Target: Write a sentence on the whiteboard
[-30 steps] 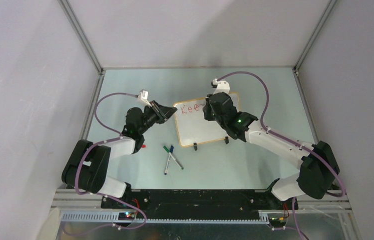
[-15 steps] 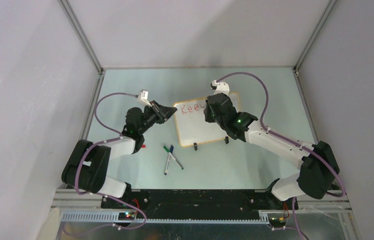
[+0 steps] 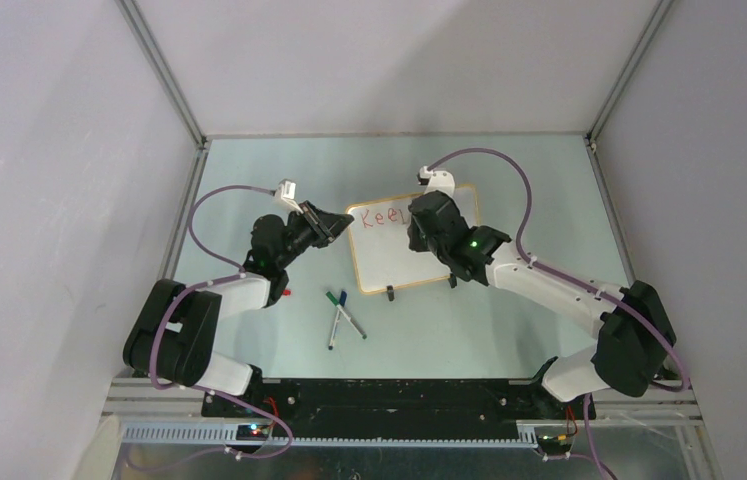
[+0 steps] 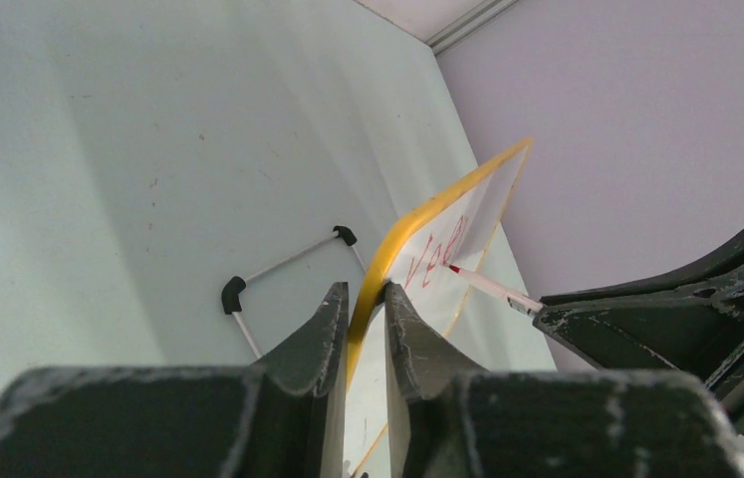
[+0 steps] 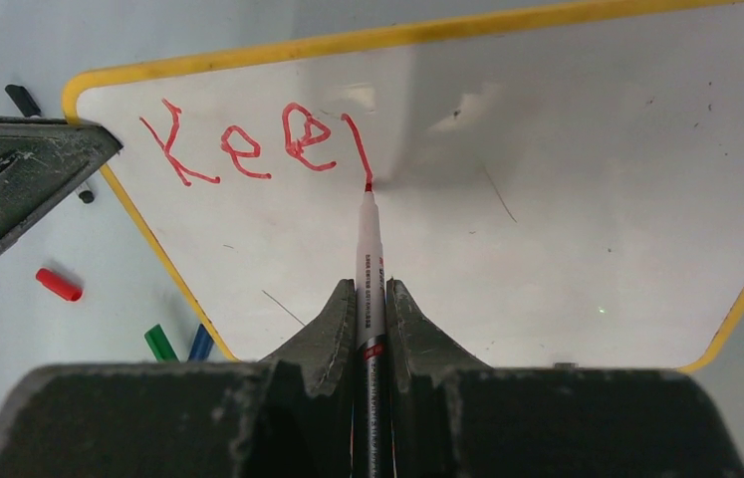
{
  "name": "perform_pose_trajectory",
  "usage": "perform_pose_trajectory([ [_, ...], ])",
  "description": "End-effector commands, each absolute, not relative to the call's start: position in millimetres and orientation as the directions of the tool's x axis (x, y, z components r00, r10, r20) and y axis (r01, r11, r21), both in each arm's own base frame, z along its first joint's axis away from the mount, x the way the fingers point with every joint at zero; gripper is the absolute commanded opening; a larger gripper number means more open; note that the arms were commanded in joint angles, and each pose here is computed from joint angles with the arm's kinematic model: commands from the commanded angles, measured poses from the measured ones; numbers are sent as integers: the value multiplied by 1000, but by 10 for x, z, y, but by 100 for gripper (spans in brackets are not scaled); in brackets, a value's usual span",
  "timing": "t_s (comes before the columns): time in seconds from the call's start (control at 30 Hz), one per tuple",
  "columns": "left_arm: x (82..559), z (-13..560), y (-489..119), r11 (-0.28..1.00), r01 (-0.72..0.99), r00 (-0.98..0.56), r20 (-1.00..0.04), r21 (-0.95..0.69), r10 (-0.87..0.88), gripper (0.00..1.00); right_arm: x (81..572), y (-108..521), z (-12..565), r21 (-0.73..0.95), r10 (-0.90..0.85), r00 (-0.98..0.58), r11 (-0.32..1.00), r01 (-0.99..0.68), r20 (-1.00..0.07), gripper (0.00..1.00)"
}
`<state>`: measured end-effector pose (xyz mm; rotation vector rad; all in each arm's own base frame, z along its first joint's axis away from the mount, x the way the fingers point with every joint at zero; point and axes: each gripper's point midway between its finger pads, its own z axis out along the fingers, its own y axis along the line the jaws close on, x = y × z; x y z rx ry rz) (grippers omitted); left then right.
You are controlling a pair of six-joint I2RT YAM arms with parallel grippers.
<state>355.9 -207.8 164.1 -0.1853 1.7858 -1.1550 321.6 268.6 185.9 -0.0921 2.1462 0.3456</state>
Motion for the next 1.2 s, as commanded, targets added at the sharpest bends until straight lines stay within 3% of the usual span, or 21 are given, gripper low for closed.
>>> perform_pose_trajectory([
  [0.0,3616,1945,-2110,522,413,-468,-665,-747,-582,18,3243,2679,1912,207,79,-564,964,-167,-822,0],
  [0.57,3604,1969,-2107,521,417,-462,-668,-744,-583,17,3185,2658,1851,197,68,-586,967,-159,-808,0],
  [0.9,3601,1991,-2093,525,419,-454,-672,-740,-585,17,3150,2672,2364,264,127,-492,939,-219,-861,0],
  [1.17,3600,1990,-2093,527,420,-454,-674,-739,-583,17,3214,2773,2430,274,128,-465,926,-260,-876,0],
])
